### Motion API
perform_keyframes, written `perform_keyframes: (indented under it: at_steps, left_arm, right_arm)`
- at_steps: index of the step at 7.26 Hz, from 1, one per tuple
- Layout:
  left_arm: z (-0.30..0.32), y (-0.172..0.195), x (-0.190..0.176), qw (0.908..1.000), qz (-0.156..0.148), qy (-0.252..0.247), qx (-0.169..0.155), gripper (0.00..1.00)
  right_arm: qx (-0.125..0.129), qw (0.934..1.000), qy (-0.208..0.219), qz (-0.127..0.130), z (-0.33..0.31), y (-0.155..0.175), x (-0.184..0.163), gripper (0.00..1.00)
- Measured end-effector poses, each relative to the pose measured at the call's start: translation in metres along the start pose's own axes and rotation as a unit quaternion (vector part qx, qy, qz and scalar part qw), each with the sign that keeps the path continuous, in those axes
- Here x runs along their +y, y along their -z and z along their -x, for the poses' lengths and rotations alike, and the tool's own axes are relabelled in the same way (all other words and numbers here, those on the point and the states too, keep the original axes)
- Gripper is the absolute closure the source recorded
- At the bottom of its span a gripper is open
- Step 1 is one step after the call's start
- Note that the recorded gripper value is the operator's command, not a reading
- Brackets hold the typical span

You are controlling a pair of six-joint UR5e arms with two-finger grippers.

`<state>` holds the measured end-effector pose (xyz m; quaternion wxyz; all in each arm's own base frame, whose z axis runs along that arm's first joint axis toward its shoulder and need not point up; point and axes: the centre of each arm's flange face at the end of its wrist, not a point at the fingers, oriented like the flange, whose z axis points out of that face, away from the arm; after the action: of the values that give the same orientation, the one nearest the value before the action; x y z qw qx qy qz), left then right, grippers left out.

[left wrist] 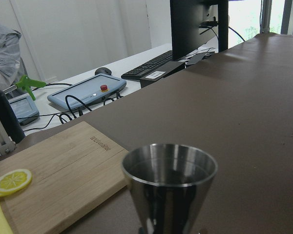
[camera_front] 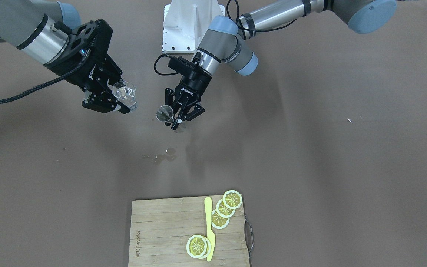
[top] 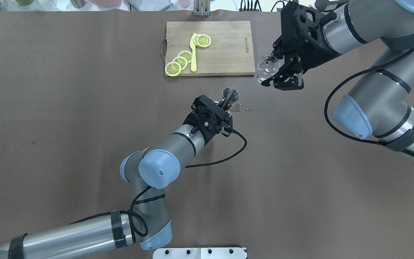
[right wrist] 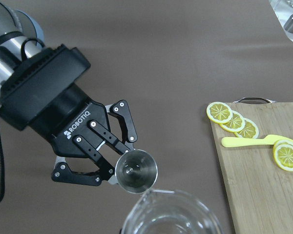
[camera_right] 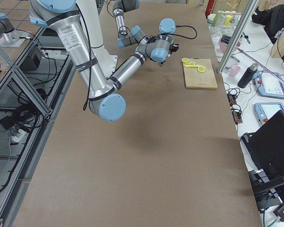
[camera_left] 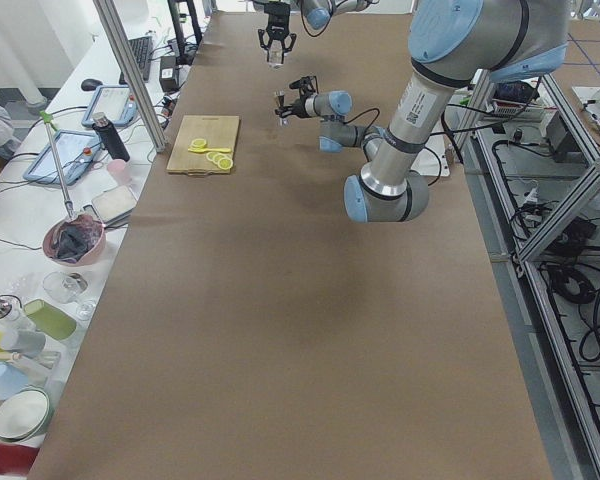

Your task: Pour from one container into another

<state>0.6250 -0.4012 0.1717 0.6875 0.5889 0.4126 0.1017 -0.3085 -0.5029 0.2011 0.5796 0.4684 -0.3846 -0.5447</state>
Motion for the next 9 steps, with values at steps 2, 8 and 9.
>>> perform_keyframes:
  at_steps: [2, 8, 9]
  left_arm:
    - [0.002, 0.002, 0.006, 1.0, 0.002, 0.0, 0.001, 1.0]
    - [0.007, 0.041, 0.001, 0.9994, -0.019, 0.015, 0.022, 1.0]
    - [0.005, 0.038, 0.009, 0.9996, -0.013, 0.013, 0.024, 1.0]
  right_arm:
    - [0.002, 0.9992, 0.035, 0.02, 0.006, -0.013, 0.002, 1.0]
    - [-0.01, 0.9942, 0.083, 0.068, 0.012, -0.038, -0.005, 1.0]
    - [-0.011, 0.9942, 0.084, 0.067, 0.013, -0.039, -0.005, 1.0]
